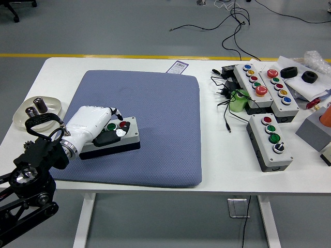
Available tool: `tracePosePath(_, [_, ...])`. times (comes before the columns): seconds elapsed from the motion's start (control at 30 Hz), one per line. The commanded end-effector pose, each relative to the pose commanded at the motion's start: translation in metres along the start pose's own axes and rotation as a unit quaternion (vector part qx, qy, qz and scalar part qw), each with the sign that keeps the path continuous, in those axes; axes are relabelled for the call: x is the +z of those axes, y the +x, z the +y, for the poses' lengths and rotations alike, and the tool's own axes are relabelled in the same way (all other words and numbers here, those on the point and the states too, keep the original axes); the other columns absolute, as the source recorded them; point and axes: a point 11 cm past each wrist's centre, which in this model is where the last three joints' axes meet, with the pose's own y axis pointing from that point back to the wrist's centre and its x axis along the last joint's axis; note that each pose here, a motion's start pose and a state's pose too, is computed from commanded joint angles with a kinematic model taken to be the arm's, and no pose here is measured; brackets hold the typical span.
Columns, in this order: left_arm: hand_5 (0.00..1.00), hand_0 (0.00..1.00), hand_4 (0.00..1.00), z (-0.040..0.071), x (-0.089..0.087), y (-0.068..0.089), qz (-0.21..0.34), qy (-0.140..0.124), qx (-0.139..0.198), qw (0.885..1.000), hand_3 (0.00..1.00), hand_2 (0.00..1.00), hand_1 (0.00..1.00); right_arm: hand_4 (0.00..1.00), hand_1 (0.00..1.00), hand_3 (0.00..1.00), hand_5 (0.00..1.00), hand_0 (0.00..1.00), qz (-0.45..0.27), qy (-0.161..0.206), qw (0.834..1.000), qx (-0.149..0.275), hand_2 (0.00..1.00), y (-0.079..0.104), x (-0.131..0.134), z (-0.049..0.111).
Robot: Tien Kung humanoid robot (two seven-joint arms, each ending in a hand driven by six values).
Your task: Pick up the button,place it on the desk,press the button,press the button
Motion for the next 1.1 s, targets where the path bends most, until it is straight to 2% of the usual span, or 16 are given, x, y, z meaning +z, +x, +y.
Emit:
tracePosePath(0.17, [0.998,0.002,0.565,-0.001,0.002,-0.005,-0.002,-0.002,-0.009,1.000,0.684,0.002,0.002,0.283,0.640,0.612,0.119,0.537,-0.001,0.000,1.000,0.000,0.691,0.000,0.000,0.000])
tracePosePath(0.47, [0.998,0.002,0.564,-0.008,-0.004,-0.013,-0.009,0.014,-0.027,0.999,0.687,0.002,0.002,0.284,0.641,0.612,0.118,0.536,-0.001,0.002,1.000,0.000,0.690,0.000,-0.001,0.000])
tracePosePath(0.77, [0.998,0.002,0.561,-0.008,-0.007,-0.020,-0.022,0.019,-0.055,0.998,0.679,0.002,0.002,0.283,0.641,0.612,0.119,0.534,-0.001,0.003,1.000,0.000,0.690,0.000,-0.003,0.000])
tracePosePath(0.9, [0.998,0.002,0.561,-0.008,-0.004,-0.009,-0.005,0.011,-0.013,1.000,0.679,0.002,0.002,0.283,0.641,0.612,0.119,0.534,-0.002,0.003,1.000,0.000,0.690,0.000,-0.002,0.000])
tracePosePath(1.0, [0.998,0.002,0.556,-0.006,-0.001,0.013,0.020,0.001,0.049,0.999,0.672,0.002,0.002,0.284,0.641,0.612,0.117,0.534,-0.002,0.002,1.000,0.000,0.689,0.000,-0.002,0.000])
tracePosePath(1.1, [0.998,0.002,0.556,-0.002,0.000,0.039,0.061,-0.010,0.121,0.991,0.672,0.002,0.002,0.284,0.641,0.612,0.117,0.534,-0.002,0.002,1.000,-0.001,0.689,-0.001,-0.002,0.000])
